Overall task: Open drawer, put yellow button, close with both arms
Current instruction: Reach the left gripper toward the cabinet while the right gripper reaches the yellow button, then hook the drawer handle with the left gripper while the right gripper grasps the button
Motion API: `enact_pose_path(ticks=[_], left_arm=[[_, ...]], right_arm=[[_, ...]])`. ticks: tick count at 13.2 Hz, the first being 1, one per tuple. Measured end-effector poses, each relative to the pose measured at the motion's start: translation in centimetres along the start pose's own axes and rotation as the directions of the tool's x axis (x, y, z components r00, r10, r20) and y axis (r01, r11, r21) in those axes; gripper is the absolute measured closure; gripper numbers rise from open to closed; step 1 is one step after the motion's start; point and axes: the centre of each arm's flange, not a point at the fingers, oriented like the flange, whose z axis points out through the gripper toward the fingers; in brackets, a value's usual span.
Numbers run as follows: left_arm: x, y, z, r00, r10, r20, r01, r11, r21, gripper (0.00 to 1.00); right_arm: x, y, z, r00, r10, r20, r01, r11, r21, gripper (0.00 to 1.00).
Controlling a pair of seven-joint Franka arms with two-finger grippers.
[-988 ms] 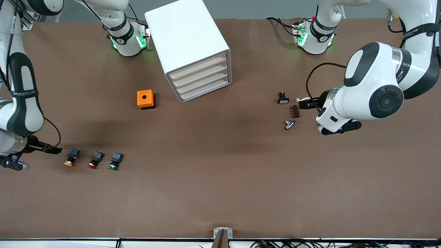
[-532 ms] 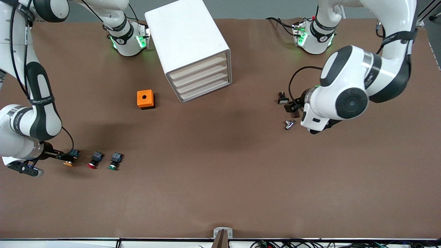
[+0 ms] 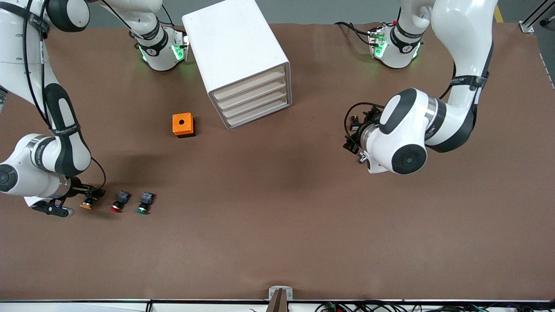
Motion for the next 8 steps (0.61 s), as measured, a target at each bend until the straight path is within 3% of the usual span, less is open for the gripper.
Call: enact_pose_path(ticks=[3,5,7,8], left_arm=[[-1.9,2.5,3.0,0.992,-0.098,0.084,0.094,0.994,0.055,0.0],[-1.9,4.3,5.7,0.959,-0.215,0.186,0.193,0.973,0.13,0.0],[-3.8,5.5,7.6,0.922,-0.3,0.243,0.256,0.946,0.199,0.0],[-5.8,5.7,8.2,0.907,-0.331,0.26,0.275,0.934,0.228,0.0]], right_arm=[[-0.2,0.0,0.5,0.999,-0.033,0.006,0.033,0.999,0.0,0.07],[-0.1,0.1,0.5,0.999,-0.036,-0.002,0.036,0.999,-0.001,0.28],[0.2,0.1,0.4,0.999,-0.037,-0.031,0.037,0.999,-0.003,0.53],[0.3,0.1,0.4,0.999,-0.037,-0.039,0.037,0.999,-0.003,0.59]])
